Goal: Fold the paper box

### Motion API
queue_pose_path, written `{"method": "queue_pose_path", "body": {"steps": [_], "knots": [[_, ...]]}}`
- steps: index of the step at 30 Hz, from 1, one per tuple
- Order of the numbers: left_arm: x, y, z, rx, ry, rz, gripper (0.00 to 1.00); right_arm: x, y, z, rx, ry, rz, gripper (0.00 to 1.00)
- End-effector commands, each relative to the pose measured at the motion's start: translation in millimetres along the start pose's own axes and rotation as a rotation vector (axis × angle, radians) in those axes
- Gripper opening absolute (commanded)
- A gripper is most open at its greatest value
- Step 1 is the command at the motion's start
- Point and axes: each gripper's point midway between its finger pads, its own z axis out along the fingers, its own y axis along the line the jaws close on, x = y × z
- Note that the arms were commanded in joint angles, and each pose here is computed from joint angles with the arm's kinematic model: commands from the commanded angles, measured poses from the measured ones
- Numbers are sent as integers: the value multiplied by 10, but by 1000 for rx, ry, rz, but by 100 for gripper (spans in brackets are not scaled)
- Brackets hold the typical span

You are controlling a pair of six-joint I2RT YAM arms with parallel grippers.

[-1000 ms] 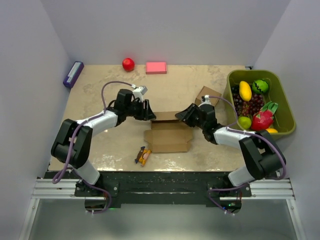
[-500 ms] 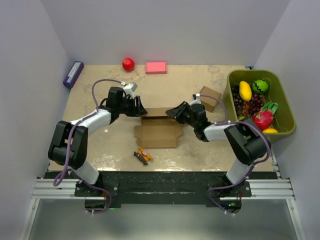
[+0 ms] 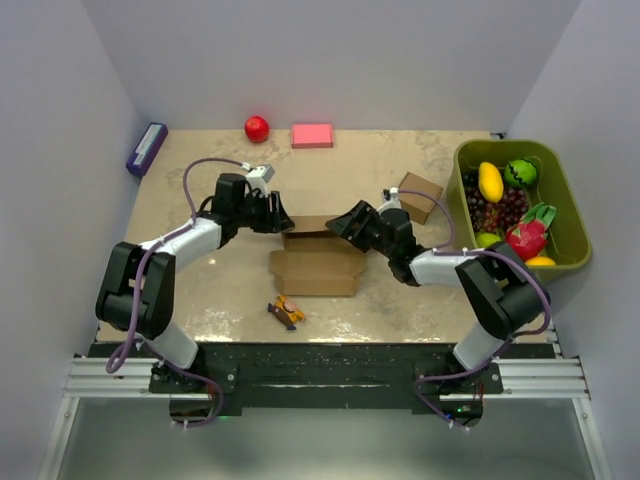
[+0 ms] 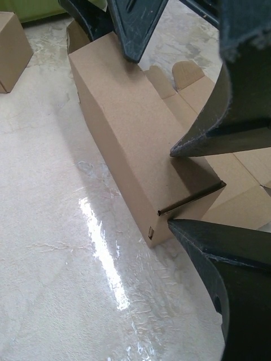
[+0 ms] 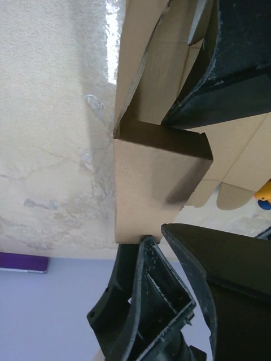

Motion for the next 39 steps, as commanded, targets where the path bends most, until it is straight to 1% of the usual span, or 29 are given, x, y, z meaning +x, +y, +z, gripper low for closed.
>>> {"method": "queue_pose_path", "body": {"steps": [1,3,5,8,9,11,14,15,16,17,18,19,20,21,22,25,27,29,30,31,32,34,35,37,38,39], "knots": [[-194,-112,-53,37,-51,37,52,-61,24,-191,6,-35,-45,72],[-207,-107,-61,34,-56,38,52,-140,70,-287,9,-65,-86,72],[-239,-119,-88,31,-67,47,53,-154,-43,-367,64,-76,-126,72],[-301,-123,-140,15,-89,67,59,-198,-92,-496,113,-86,-175,72],[-314,-101,-152,-1,-96,71,62,-206,-89,-524,116,-87,-185,73],[-377,-98,-219,-24,-118,96,66,-221,-74,-588,124,-83,-222,74],[-503,-64,-354,-89,-174,142,68,-212,-106,-642,158,-54,-262,76],[-604,-72,-455,-123,-218,163,68,-205,-111,-657,162,-46,-270,76],[-639,-89,-504,-140,-238,195,68,-179,-154,-669,178,-33,-275,76],[-635,-172,-524,-141,-251,223,68,-158,-181,-680,184,-23,-284,76],[-727,-231,-631,-172,-298,256,68,-131,-198,-683,187,-12,-285,76],[-744,-282,-668,-187,-314,303,68,-109,-229,-694,196,-1,-285,76],[-703,-428,-661,-175,-319,345,68,-103,-236,-699,197,0,-283,77],[-756,-484,-744,-200,-355,375,69,-57,-230,-706,186,18,-278,77],[-753,-527,-766,-202,-362,408,69,-52,-211,-708,178,23,-273,77],[-725,-754,-827,-151,-389,449,69,-17,-128,-695,155,63,-281,80],[-688,-927,-833,-110,-396,477,69,-65,-92,-639,170,82,-326,84],[-612,-1075,-802,-77,-382,499,69,-50,-222,-652,243,123,-369,85],[-588,-1103,-794,-81,-378,503,69,-59,-238,-658,272,142,-377,85],[-559,-1151,-786,-76,-372,504,69,-104,-228,-656,281,130,-389,85],[-481,-1265,-766,-55,-355,510,69,-91,-250,-683,295,143,-401,85],[-394,-1352,-750,-51,-353,474,69,-104,-242,-741,307,149,-407,86],[-309,-1527,-730,-8,-360,476,69,-110,-245,-763,314,151,-410,86],[-136,-1638,-653,24,-354,441,69,-116,-261,-828,339,158,-412,97],[-53,-1823,-631,72,-363,439,69,-140,-287,-847,360,154,-426,99],[27,-1875,-567,81,-352,413,69,-156,-306,-881,380,159,-434,99]]}}
